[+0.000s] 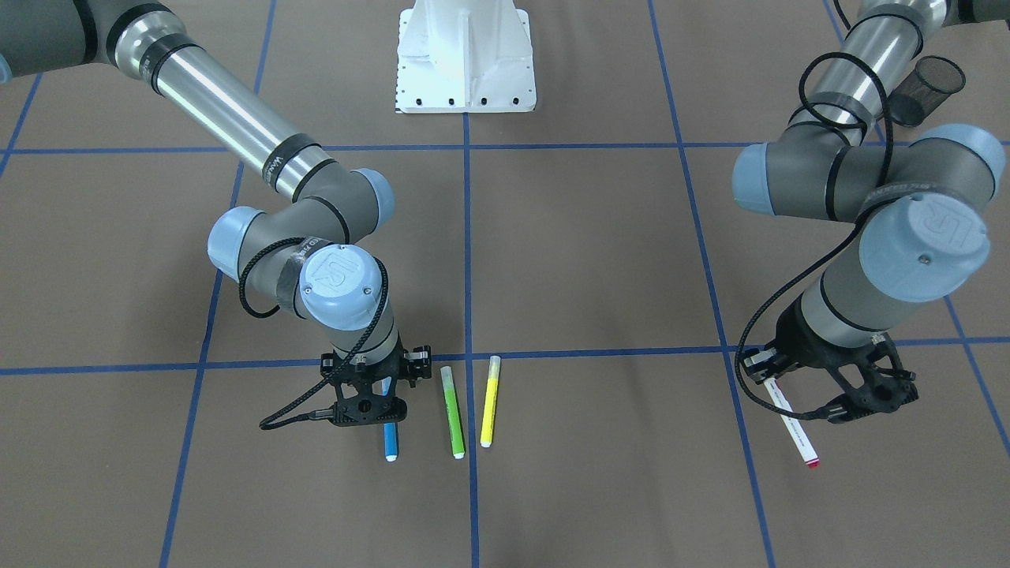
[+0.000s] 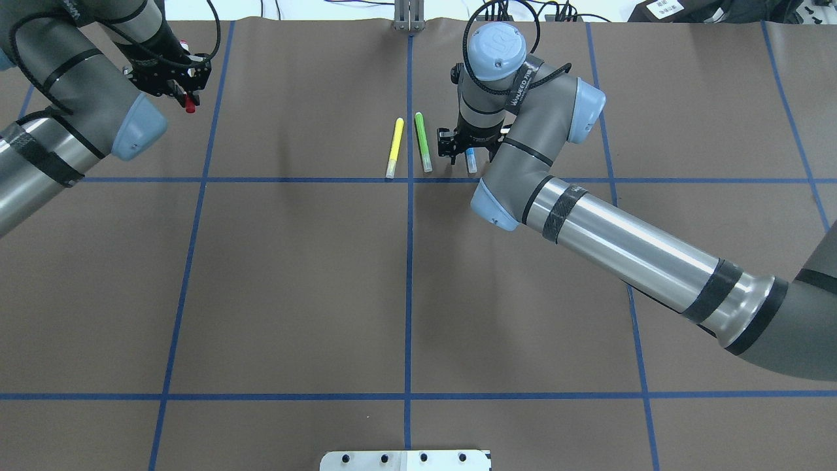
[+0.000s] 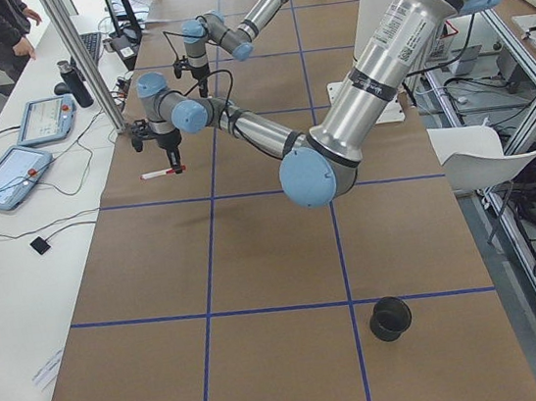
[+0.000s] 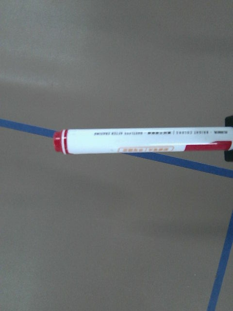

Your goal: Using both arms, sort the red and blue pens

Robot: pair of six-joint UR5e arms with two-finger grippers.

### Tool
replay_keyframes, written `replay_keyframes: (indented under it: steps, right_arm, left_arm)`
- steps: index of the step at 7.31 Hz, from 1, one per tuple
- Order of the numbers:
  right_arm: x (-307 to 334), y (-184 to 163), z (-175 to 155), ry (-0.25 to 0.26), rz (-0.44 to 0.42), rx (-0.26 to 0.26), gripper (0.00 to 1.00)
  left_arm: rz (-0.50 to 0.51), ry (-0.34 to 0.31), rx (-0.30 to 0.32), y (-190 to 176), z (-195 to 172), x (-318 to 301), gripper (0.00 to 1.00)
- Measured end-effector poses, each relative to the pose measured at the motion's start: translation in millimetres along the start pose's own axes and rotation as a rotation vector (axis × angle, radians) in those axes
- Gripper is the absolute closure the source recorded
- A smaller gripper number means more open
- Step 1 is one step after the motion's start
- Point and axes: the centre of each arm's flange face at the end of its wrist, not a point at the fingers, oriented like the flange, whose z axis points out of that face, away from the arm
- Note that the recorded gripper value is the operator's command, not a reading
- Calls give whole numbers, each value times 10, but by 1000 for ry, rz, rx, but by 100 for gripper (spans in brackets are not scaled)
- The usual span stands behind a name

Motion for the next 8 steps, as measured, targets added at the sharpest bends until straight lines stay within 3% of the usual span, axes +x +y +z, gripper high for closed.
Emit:
replay_keyframes:
  steps: [2, 5, 8]
  right_arm:
    - [-4, 7, 7, 1, 2, -1, 47]
    - [5, 12, 18, 2, 3, -2, 52]
    - [19, 16, 30, 3, 4, -5, 100]
  left_arm:
    - [1, 0, -1, 3, 6, -2, 100]
    - [0, -1, -1, 2, 12, -4, 100]
    - [0, -2, -2, 2, 16, -9, 100]
